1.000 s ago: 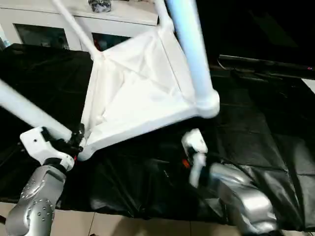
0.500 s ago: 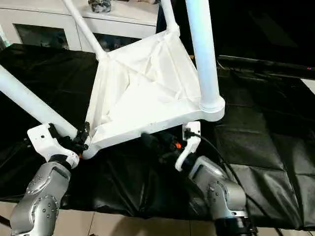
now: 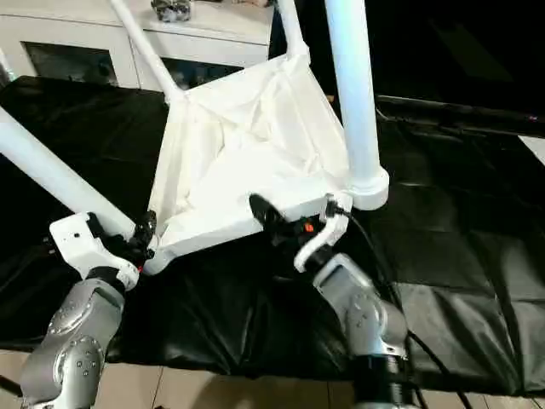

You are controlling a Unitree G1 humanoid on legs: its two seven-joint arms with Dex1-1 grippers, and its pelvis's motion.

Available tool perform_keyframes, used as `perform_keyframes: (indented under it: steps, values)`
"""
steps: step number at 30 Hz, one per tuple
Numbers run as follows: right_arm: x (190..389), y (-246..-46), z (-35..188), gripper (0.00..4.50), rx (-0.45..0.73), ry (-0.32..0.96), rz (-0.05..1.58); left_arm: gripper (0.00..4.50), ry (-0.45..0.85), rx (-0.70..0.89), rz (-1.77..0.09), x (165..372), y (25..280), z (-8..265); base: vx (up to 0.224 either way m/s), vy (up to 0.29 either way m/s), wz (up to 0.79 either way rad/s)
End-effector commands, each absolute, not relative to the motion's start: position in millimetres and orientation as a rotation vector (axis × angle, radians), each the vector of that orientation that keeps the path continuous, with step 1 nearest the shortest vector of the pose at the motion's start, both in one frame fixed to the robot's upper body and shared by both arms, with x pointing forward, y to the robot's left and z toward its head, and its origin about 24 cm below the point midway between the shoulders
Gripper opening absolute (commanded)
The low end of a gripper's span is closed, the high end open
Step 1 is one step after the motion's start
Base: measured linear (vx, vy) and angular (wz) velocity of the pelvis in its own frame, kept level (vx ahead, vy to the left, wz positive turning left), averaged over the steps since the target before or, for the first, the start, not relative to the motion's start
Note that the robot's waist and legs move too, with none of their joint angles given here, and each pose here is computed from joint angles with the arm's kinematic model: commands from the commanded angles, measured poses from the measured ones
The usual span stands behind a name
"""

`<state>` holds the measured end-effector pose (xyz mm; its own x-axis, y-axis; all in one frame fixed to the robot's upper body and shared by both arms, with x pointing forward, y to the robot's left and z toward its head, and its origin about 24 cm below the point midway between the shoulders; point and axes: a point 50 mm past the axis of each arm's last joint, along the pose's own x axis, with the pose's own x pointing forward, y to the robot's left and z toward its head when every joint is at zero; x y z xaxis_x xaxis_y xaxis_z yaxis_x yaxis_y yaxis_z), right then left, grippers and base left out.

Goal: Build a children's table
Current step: Flip table

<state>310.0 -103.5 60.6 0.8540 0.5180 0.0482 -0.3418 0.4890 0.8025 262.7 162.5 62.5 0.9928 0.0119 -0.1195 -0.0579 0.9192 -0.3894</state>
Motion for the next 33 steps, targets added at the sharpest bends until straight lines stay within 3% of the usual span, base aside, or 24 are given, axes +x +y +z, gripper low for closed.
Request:
perform_keyframes:
  steps: [1,7,13,30,31,33]
  values:
    - [319.9,-108.5,63.9,4.5,1.015,0.194,0.456,2.15,0.096,-0.518,-0.045,266.5,135.5,69.2,0.0,0.0,0.0]
    - [328.4,-100.8,68.7,4.5,1.168,0.195,0.442,2.15,0.067,-0.474,-0.076,264.1,128.5,73.4,0.0,0.0,0.0]
    - [332.3,-100.3,70.7,3.87,1.236,0.197,0.443,2.15,0.042,-0.392,-0.139,262.2,120.3,76.2,0.0,0.0,0.0]
    - [337.1,-112.9,67.3,2.53,1.187,0.223,0.406,2.15,-0.028,-0.248,-0.12,259.5,124.9,76.7,0.0,0.0,0.0]
    - [337.8,-114.1,67.6,2.38,1.17,0.218,0.398,2.71,-0.027,-0.253,-0.117,259.5,126.4,76.3,0.0,0.0,0.0]
    - [339.2,-116.9,67.9,2.34,1.143,0.208,0.373,2.85,-0.025,-0.258,-0.115,258.9,129.0,75.4,0.0,0.0,0.0]
